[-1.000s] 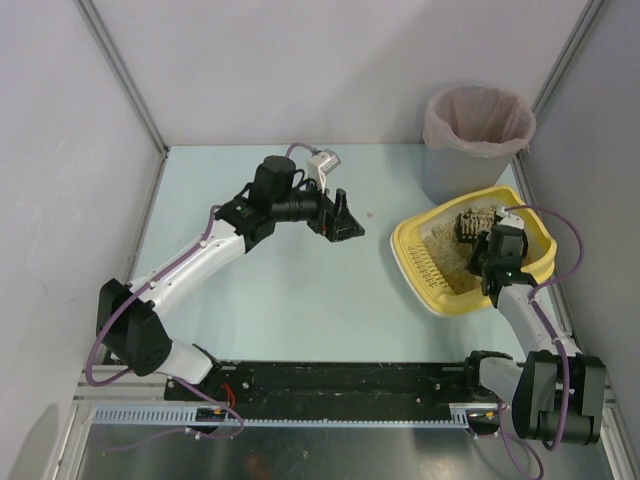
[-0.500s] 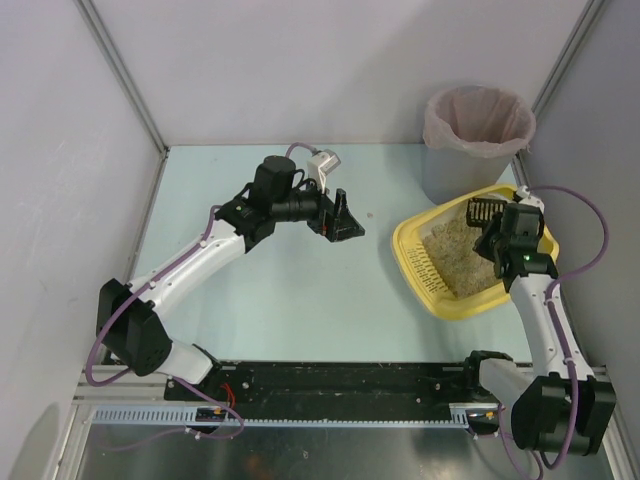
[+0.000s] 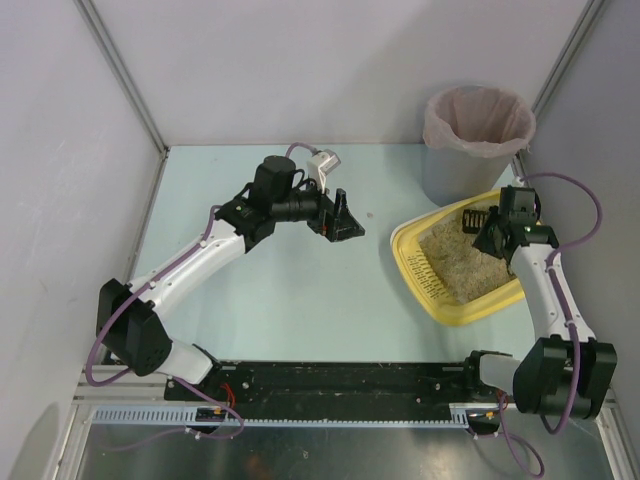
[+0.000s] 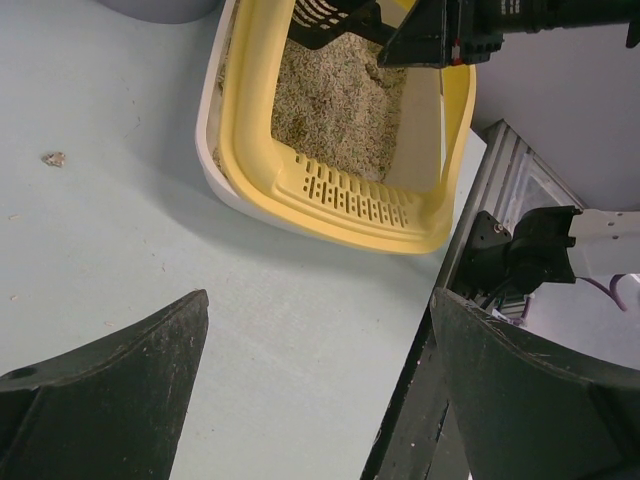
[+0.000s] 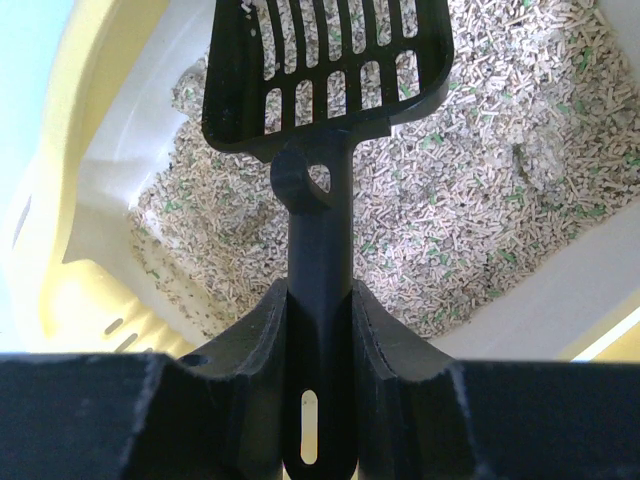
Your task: Clean the litter box
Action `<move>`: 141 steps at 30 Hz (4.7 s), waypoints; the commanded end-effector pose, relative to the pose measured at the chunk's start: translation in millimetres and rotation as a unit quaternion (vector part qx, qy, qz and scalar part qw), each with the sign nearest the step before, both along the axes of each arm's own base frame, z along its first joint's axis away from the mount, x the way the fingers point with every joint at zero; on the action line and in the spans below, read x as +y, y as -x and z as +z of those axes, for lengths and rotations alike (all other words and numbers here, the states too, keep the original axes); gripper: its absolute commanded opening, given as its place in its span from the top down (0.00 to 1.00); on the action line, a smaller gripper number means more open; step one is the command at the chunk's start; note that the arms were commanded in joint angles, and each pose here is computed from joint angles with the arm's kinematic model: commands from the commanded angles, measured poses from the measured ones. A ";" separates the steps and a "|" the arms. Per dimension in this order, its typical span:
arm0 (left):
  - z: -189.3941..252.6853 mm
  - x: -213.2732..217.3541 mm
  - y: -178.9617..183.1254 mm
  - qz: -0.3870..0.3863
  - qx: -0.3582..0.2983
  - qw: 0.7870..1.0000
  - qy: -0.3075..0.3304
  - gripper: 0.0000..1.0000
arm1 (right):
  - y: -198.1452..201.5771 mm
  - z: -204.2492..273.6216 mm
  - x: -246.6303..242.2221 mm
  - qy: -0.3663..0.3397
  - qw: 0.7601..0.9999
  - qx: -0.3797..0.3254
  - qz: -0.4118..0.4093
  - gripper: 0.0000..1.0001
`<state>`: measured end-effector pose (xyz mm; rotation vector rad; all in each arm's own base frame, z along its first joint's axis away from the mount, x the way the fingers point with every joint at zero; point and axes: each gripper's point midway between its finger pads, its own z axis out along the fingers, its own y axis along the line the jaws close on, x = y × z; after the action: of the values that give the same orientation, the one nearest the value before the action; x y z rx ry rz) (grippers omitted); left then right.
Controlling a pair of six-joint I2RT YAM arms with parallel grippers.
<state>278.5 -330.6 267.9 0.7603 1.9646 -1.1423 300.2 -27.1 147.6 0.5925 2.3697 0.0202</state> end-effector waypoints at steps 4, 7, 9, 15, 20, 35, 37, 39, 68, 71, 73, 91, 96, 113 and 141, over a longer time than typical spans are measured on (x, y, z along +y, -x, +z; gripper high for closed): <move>22.2 -1.9 4.5 -0.012 -0.030 0.999 0.025 0.05 | -6.1 13.6 -2.5 -0.007 0.999 0.037 -0.008 1.00; 15.2 -2.0 0.4 -0.003 -0.022 1.000 0.018 0.06 | 1.9 14.5 -3.5 -0.009 0.997 0.074 -0.006 1.00; 12.6 -4.0 0.8 -0.004 -0.014 1.000 0.018 0.07 | 0.3 20.5 -3.5 -0.010 0.997 0.078 -0.001 1.00; 8.5 -8.2 3.0 -0.012 -0.005 1.000 0.018 0.07 | 3.5 31.6 -4.2 -0.019 0.994 0.107 0.005 1.00; 5.1 -8.7 1.9 -0.011 -0.002 1.000 0.015 0.08 | 10.4 28.5 -5.9 -0.045 0.987 0.153 0.013 1.00; -0.1 -11.6 3.1 -0.017 0.009 1.000 0.014 0.08 | -21.2 0.4 -21.8 -0.054 0.974 0.220 0.010 1.00; -0.4 -11.0 2.5 -0.016 0.010 1.000 0.013 0.08 | -27.3 -1.8 -24.9 -0.052 0.973 0.224 0.007 1.00; 0.0 -11.6 3.2 -0.017 0.010 1.000 0.014 0.08 | -33.0 -9.3 -27.8 -0.053 0.970 0.235 0.008 1.00; -0.8 -12.1 4.6 -0.019 0.016 1.000 0.016 0.08 | -59.6 -41.5 -44.6 0.044 0.990 0.093 0.092 1.00; 0.1 -12.1 4.6 -0.019 0.014 1.000 0.017 0.08 | -60.8 -41.4 -33.7 0.016 0.994 0.058 0.094 1.00; 0.1 -12.2 4.9 -0.020 0.015 1.000 0.017 0.08 | -57.5 -44.5 -31.6 0.002 0.995 0.047 0.084 1.00; -1.6 -13.9 7.5 -0.024 0.020 0.999 0.017 0.08 | -59.8 -41.1 -13.2 -0.092 0.990 -0.038 0.102 1.00; -2.6 -14.7 7.6 -0.025 0.021 0.999 0.016 0.08 | -60.5 -34.4 -7.6 -0.095 0.987 -0.063 0.117 1.00; -5.0 -17.1 10.1 -0.029 0.028 0.999 0.015 0.08 | -46.1 -30.7 -7.5 -0.140 0.982 -0.076 0.106 1.00; -3.3 -22.2 16.8 -0.038 0.028 0.999 0.017 0.08 | -14.4 -43.8 -3.1 -0.253 0.967 0.005 -0.005 1.00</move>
<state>266.9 -346.9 252.7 0.7743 2.0234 -1.2109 320.1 -32.6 94.3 0.7926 2.3660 0.6138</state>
